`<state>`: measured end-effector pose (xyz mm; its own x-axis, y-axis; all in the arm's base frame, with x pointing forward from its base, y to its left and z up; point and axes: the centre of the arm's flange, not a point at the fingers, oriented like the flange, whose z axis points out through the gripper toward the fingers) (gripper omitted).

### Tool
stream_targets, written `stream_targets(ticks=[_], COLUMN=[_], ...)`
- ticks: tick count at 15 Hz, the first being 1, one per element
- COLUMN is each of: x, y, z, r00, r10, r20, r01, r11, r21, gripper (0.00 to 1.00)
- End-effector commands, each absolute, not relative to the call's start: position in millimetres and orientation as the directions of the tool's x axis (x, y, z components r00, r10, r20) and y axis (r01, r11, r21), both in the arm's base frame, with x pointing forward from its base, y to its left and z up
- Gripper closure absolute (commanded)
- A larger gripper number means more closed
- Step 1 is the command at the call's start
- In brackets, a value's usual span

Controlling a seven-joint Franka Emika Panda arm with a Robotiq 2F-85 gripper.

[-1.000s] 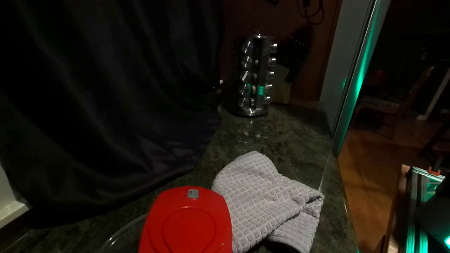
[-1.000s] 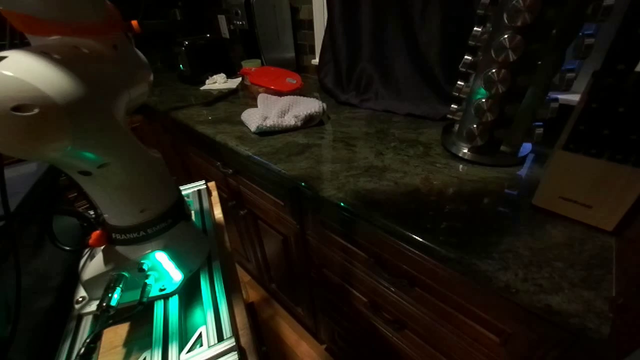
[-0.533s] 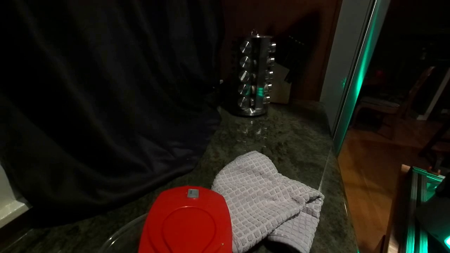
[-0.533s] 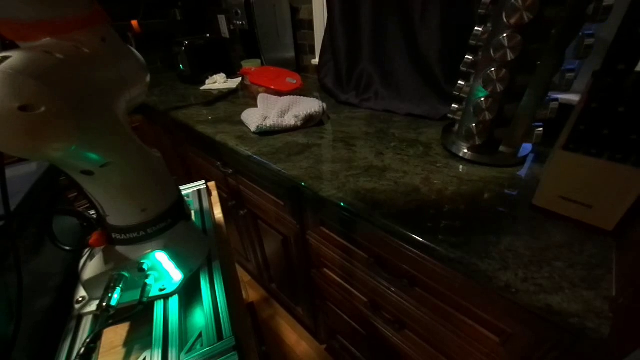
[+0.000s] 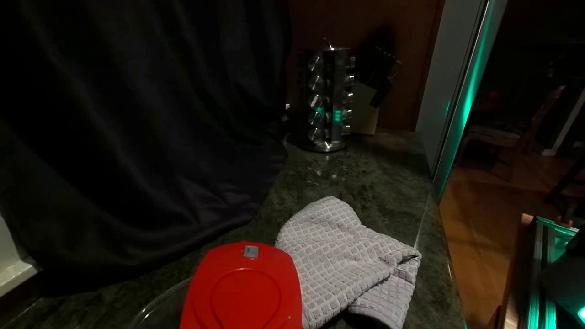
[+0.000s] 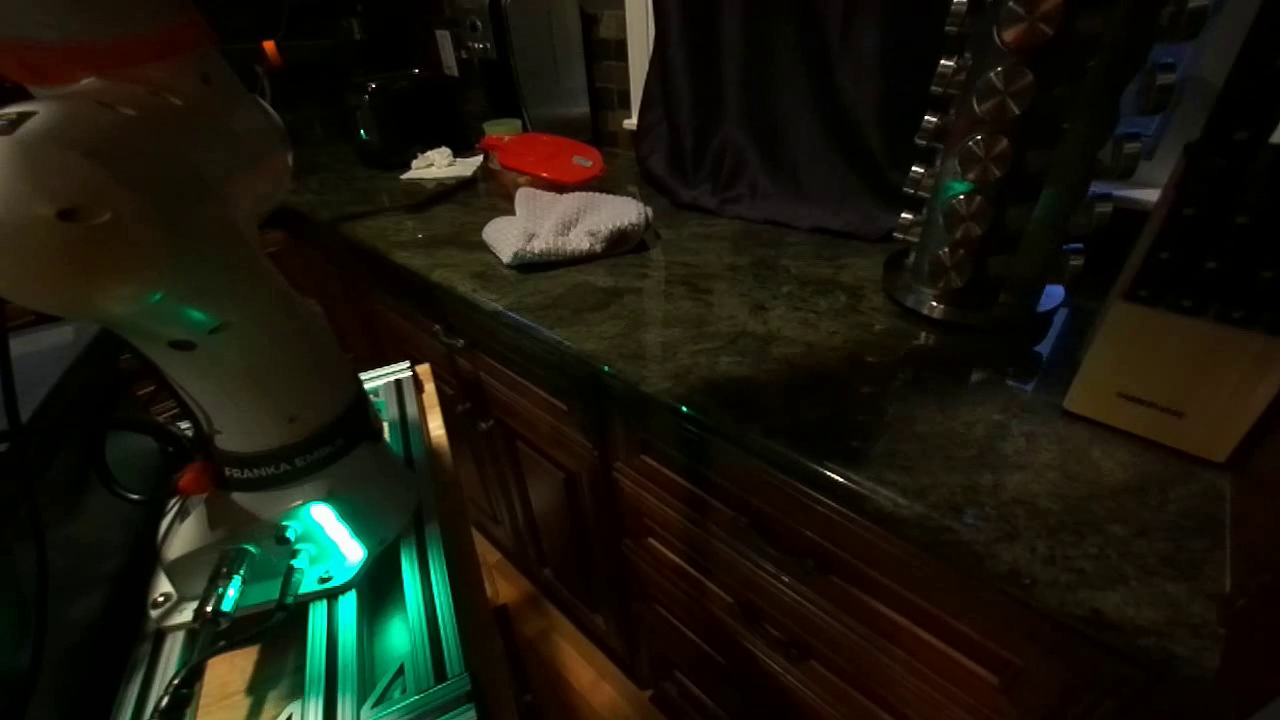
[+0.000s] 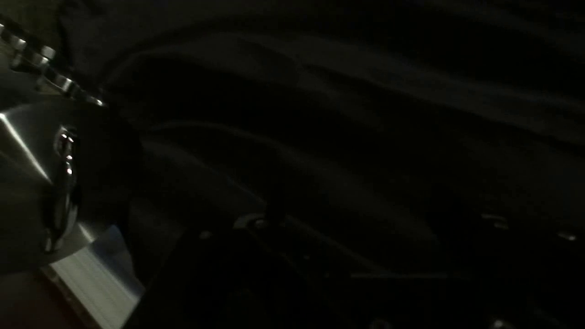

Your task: Move the silver stand forwards.

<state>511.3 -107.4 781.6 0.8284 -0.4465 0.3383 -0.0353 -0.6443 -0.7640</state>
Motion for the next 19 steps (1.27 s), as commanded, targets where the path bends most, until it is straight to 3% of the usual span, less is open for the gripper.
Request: stream_targets(ticks=[1,7,13,14,19], x=[518,520,495,522,511], y=[-89,-66,-45,-57,-49], z=[744,664,605,616,609], r00=[0.877,0.937,0.981,0.973,0.980], r10=[-0.407,-0.328,-0.191,-0.219,-0.188], r20=[0.255,0.119,0.043,0.070,0.060], r01=[-0.146,-0.250,-0.186,-0.204,-0.180], r11=[-0.733,-0.869,-0.977,-0.962,-0.976], r21=[-0.664,-0.427,-0.101,-0.184,-0.120], gripper=[0.00,0.00,0.00,0.00,0.00])
